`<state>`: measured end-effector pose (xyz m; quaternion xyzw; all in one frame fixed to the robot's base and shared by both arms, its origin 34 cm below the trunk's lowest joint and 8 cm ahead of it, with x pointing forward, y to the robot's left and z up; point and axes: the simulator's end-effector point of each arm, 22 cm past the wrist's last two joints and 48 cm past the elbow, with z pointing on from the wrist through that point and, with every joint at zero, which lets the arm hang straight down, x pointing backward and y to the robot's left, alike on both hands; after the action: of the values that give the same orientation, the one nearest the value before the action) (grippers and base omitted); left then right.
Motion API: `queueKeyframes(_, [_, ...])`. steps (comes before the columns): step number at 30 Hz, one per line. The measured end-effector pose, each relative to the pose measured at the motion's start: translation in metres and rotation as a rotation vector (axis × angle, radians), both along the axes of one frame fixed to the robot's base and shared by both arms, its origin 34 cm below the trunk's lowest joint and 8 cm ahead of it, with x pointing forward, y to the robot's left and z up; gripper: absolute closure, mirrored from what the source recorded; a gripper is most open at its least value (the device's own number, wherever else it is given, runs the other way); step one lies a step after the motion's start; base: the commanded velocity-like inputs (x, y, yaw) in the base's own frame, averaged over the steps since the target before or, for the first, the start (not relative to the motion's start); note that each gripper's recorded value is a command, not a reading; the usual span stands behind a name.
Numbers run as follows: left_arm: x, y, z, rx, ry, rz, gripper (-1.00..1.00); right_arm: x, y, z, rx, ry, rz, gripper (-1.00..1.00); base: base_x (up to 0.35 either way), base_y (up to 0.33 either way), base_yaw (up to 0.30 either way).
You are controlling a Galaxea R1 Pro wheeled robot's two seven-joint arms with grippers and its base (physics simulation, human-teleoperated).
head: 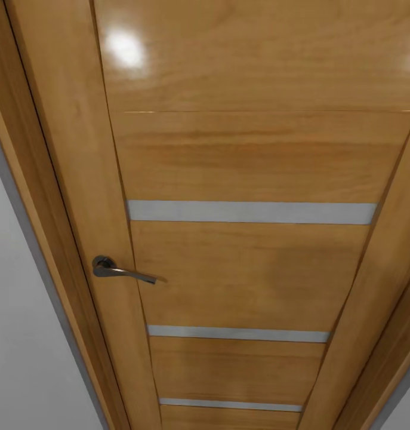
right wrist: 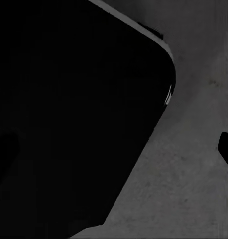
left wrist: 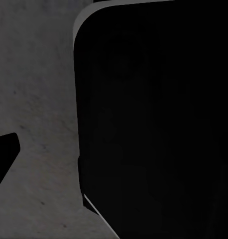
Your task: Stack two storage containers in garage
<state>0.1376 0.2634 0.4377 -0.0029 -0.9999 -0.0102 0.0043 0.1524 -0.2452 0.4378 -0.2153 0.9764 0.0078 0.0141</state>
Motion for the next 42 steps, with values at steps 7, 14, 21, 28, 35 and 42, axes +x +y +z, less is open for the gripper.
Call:
queueKeyframes(7, [0.000, 0.000, 0.000, 0.000, 0.000, 0.000, -1.00, 0.130, 0.038, 0.024, 0.066, -0.309, -0.004, -1.00, 0.000, 0.000, 0.000])
queueKeyframes(14, [0.000, 0.000, 0.000, 0.000, 0.000, 0.000, -1.00, 0.192, 0.060, 0.052, 0.113, -0.452, -0.002, -1.00, 0.000, 0.000, 0.000])
queueKeyframes(21, [0.000, 0.000, 0.000, 0.000, 0.000, 0.000, -1.00, 0.246, 0.072, 0.086, 0.144, -0.560, 0.003, -1.00, 0.000, 0.000, 0.000])
queueKeyframes(28, [0.000, 0.000, 0.000, 0.000, 0.000, 0.000, -1.00, 0.307, 0.096, 0.144, 0.182, -0.664, 0.007, -1.00, 0.000, 0.000, 0.000])
queueKeyframes(35, [0.000, 0.000, 0.000, 0.000, 0.000, 0.000, -1.00, 0.354, 0.117, 0.214, 0.192, -0.771, 0.038, -1.00, 0.000, 0.000, 0.000])
queueKeyframes(42, [0.000, 0.000, 0.000, 0.000, 0.000, 0.000, -1.00, 0.380, 0.132, 0.270, 0.189, -0.855, 0.064, -1.00, 0.000, 0.000, 0.000])
